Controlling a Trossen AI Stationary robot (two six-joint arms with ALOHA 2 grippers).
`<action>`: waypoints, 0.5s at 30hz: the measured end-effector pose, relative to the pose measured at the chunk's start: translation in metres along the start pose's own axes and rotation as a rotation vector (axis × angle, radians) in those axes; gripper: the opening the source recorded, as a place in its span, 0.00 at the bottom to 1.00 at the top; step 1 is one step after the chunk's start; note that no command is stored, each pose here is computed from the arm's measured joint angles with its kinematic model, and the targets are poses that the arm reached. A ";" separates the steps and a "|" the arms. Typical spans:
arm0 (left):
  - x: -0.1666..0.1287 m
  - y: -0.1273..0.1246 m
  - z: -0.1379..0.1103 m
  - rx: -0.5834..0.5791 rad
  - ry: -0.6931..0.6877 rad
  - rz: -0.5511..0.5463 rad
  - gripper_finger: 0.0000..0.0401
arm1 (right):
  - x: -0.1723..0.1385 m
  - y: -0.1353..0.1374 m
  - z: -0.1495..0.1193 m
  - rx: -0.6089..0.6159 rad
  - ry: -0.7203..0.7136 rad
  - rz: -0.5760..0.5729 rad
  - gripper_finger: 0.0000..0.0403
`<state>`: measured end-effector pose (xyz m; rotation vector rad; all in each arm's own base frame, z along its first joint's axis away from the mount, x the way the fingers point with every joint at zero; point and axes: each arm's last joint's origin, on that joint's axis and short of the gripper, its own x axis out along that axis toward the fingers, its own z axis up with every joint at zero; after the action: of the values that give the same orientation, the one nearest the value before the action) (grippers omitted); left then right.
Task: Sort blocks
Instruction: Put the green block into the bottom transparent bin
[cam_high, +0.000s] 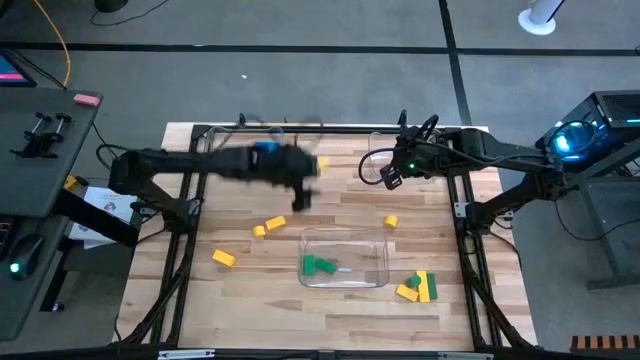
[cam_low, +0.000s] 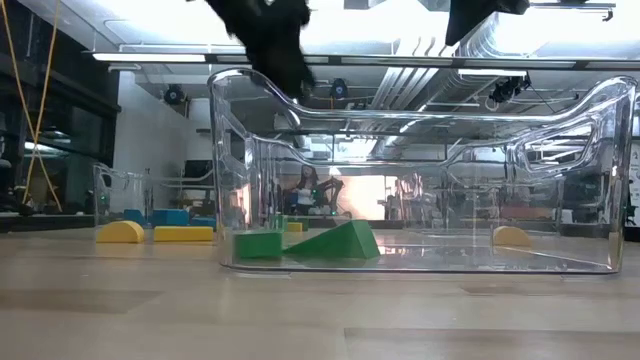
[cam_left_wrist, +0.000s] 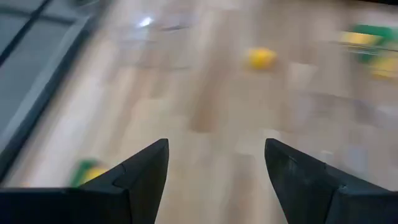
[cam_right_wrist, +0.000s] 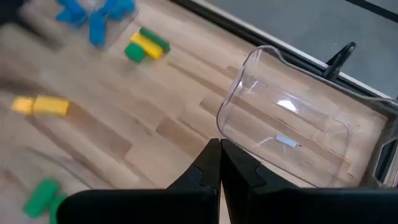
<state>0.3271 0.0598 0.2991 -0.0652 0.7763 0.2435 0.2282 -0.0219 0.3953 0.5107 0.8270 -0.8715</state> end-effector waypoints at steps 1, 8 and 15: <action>0.004 0.021 -0.001 -0.038 0.011 0.015 0.63 | 0.000 0.000 0.000 0.020 -0.005 -0.004 0.00; 0.060 0.160 -0.040 -0.499 0.204 -0.022 0.63 | 0.000 0.003 0.003 0.152 -0.035 0.028 0.00; 0.100 0.177 -0.011 -0.346 0.341 -0.017 0.61 | -0.001 0.009 0.009 0.211 -0.081 0.090 0.00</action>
<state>0.3459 0.2489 0.2264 -0.4495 1.0648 0.3538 0.2391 -0.0227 0.4017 0.6877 0.6361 -0.8955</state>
